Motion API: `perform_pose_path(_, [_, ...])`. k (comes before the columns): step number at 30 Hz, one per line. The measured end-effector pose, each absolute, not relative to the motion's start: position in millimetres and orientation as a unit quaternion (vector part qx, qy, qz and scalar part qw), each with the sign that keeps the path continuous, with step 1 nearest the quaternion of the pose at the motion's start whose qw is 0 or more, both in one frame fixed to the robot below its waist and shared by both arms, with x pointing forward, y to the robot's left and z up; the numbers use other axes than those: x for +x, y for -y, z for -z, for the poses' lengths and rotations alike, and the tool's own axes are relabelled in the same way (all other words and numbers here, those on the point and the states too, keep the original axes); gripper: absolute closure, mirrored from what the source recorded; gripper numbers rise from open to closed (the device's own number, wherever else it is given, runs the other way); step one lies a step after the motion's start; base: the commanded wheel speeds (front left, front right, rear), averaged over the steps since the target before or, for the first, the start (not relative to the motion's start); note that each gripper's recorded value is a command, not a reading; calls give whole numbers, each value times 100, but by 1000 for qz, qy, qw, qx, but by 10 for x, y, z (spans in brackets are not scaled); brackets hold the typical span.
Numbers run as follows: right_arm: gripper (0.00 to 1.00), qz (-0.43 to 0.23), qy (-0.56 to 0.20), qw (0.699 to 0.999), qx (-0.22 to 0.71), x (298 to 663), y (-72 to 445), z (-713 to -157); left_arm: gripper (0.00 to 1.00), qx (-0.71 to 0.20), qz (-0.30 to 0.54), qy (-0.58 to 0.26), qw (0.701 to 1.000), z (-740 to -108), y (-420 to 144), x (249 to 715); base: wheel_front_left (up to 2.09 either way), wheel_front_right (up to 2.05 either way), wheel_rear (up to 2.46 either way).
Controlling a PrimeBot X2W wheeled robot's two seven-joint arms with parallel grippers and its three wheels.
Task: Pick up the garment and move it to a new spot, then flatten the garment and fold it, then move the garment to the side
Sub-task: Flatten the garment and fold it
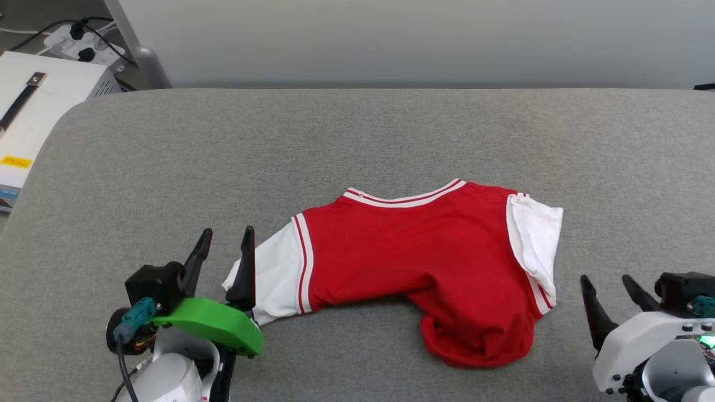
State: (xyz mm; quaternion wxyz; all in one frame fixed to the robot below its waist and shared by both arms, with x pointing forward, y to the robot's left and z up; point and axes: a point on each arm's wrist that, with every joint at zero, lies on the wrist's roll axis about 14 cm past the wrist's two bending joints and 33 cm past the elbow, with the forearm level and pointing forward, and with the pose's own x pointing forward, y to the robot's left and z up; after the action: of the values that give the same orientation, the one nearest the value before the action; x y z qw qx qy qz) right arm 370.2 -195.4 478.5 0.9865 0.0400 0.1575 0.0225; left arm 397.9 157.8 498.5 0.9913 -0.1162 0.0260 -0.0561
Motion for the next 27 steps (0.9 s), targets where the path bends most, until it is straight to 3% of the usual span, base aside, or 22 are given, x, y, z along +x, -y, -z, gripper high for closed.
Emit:
perform_pose_path(12, [0,-142,-288,947,-15,3885,1440,-4310,0,-109,38,33,993,-5274,-1695,3918,0,0,0])
perform_pose_path(18, [2,-153,-330,931,-35,4009,1405,-4085,0,-115,28,33,992,-5242,-1737,3917,0,0,0])
perform_pose_path(19, [55,-151,-335,929,-35,4027,1417,-4055,0,-116,27,30,992,-5223,-1750,3918,0,0,0])
perform_pose_path(20, [100,-149,-336,929,-35,4047,1425,-4044,0,-117,25,28,992,-5207,-1756,3918,0,0,0])
perform_pose_path(27, [100,-99,-296,950,-3,4228,1701,-4202,0,-123,20,23,992,-5153,-1773,3910,0,0,0])
